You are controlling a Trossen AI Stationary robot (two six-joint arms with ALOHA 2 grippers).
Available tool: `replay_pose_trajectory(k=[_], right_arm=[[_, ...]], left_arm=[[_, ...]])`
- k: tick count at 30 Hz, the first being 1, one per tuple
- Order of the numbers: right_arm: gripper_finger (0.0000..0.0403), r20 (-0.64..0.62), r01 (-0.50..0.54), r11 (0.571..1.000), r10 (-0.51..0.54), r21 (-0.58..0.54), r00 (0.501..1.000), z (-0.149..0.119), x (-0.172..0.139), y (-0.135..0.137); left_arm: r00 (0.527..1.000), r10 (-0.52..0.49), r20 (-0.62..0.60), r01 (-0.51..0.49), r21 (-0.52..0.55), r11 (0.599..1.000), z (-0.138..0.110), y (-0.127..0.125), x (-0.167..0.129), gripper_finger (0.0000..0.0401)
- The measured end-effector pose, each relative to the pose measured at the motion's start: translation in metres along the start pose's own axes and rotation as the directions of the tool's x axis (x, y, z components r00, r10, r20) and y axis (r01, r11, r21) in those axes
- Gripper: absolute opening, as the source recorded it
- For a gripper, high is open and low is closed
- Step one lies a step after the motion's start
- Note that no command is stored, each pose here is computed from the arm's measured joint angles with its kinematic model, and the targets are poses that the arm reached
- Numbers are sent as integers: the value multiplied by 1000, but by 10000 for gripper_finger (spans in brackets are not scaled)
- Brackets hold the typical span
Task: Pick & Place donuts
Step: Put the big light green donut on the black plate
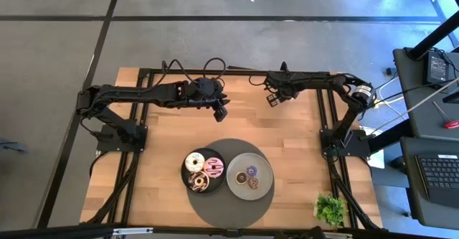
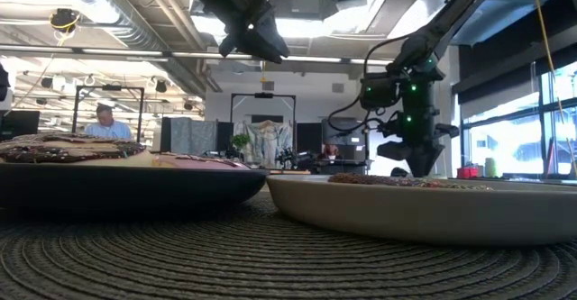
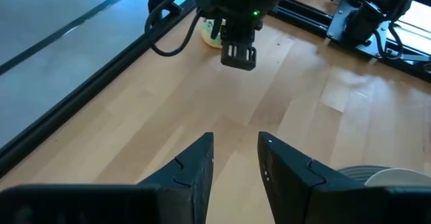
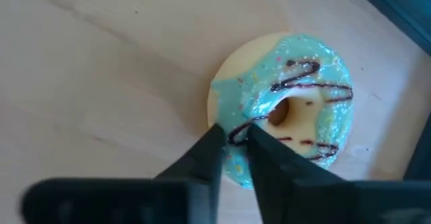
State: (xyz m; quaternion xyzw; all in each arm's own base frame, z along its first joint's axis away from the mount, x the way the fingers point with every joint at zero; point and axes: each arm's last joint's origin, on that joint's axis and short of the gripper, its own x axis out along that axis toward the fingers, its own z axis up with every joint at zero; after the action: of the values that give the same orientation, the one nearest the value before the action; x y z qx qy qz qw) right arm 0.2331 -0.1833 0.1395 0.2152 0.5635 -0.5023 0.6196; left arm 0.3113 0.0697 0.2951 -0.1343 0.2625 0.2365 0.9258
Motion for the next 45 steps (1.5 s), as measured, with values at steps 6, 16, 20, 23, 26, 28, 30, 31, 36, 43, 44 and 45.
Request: replay_pose_trajectory(k=[6, 16, 20, 23, 26, 28, 30, 31, 36, 43, 44, 45], right_arm=[[11, -12, 7, 997, -8, -71, 1000, -1, 0, -1], [7, 62, -28, 900, 61, -436, 996, 3, -58, 26], [15, 174, -42, 782, 190, -622, 966, 0, -105, 52], [15, 219, -30, 647, 302, -762, 928, -11, -132, 76], [11, 263, 0, 509, 445, -861, 856, -24, -153, 102], [11, 270, 29, 409, 546, -912, 793, -37, -162, 119], [11, 274, 80, 325, 613, -942, 741, -50, -166, 134], [11, 272, 109, 284, 635, -953, 723, -57, -167, 141], [11, 208, 152, 144, 739, -978, 640, -78, -160, 170], [11, 166, 131, 105, 738, -986, 654, -89, -135, 190], [11, 165, 129, 105, 737, -986, 655, -89, -133, 192], [11, 157, 124, 99, 734, -987, 661, -90, -130, 193]], left_arm=[[1000, 3, 1, -3, 0, 1000, 0, 0, 0, 111], [998, -49, -35, 49, 3, 999, -1, 0, -10, 113], [988, -134, -73, 135, 0, 991, 0, 2, -32, 112], [975, -197, -104, 197, -16, 980, 0, 5, -57, 111], [964, -243, -103, 236, -82, 968, 0, 7, -80, 109], [963, -259, -80, 249, -114, 962, 1, 6, -92, 110], [963, -265, -50, 258, -117, 959, 2, 5, -103, 111], [964, -265, -37, 259, -114, 959, 2, 5, -107, 112], [975, -222, -6, 220, -92, 971, 1, 1, -113, 113], [980, -196, -35, 192, -94, 977, -5, -12, -104, 114], [981, -191, -41, 187, -89, 978, -6, -14, -102, 114], [981, -188, -49, 183, -87, 979, -7, -16, -100, 114]])
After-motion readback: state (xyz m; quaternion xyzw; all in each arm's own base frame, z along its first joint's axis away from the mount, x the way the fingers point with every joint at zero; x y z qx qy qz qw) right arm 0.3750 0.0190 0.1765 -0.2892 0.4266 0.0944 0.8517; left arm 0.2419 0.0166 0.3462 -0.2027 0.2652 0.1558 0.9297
